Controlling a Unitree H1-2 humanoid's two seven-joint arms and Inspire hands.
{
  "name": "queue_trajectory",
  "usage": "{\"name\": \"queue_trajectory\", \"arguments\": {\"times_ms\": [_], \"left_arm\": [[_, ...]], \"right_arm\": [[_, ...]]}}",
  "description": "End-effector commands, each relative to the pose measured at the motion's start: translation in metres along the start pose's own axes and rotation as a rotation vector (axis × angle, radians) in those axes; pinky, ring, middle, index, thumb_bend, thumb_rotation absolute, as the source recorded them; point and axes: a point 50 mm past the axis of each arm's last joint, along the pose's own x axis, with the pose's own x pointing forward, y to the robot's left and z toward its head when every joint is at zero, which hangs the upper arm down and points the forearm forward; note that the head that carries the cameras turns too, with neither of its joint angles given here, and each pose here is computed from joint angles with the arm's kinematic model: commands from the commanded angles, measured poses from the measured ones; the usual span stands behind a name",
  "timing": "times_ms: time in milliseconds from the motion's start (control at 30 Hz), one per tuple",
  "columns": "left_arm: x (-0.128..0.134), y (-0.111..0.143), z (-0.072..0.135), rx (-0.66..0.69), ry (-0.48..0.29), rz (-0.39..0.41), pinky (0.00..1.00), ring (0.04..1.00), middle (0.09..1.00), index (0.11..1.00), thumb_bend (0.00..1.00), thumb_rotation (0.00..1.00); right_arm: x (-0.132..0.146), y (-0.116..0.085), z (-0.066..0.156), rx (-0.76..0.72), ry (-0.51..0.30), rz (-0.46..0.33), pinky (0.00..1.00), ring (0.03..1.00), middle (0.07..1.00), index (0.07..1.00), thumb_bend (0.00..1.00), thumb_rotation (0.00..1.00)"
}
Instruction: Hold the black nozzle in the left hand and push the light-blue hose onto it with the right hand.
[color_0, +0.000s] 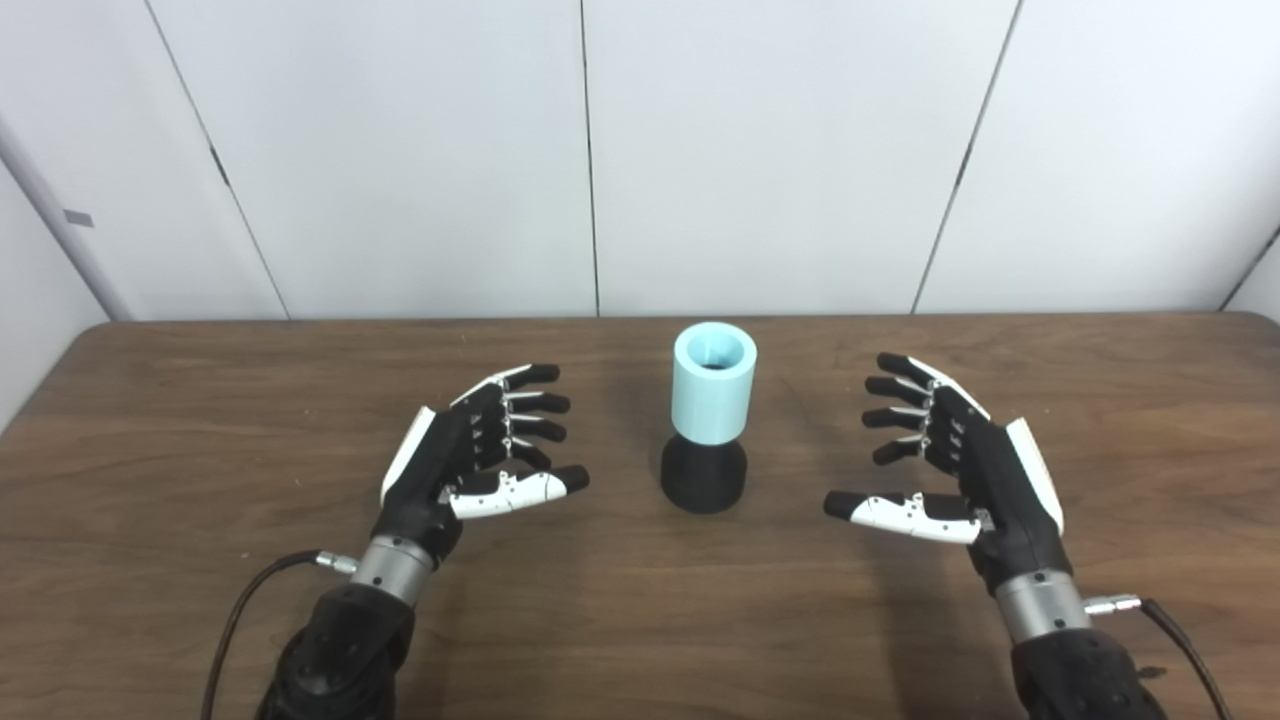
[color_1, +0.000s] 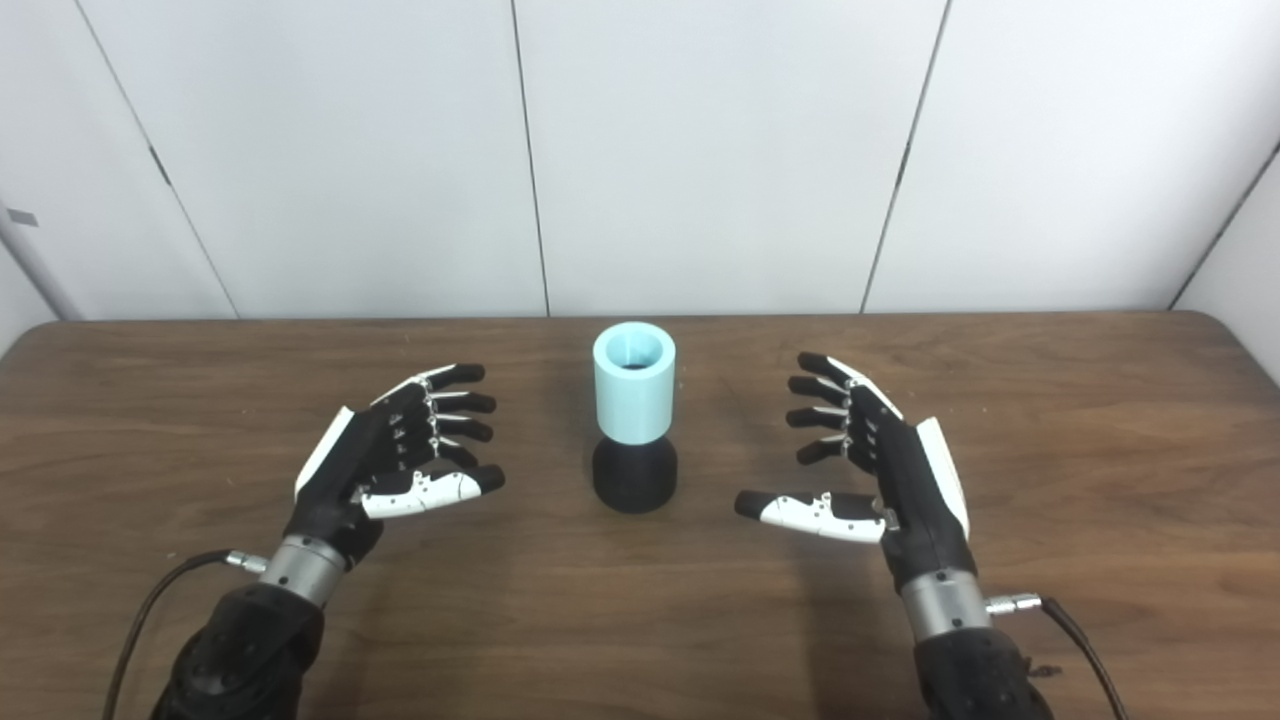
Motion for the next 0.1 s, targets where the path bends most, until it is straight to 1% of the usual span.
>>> {"name": "queue_trajectory", "arguments": {"times_ms": [0,67], "left_arm": [[0.0064,0.0035,0.0129,-0.002,-0.056,0.003,0.46,0.622,0.687,0.708,0.81,0.00],[0.0065,0.0033,0.0132,0.001,-0.058,0.002,0.46,0.622,0.687,0.708,0.81,0.00]], "right_arm": [[0.0047,-0.0035,0.0155,-0.003,-0.098,-0.005,0.54,0.698,0.783,0.823,0.75,0.11],[0.0049,-0.0037,0.0154,-0.003,-0.098,-0.003,0.54,0.698,0.783,0.823,0.75,0.11]]}}
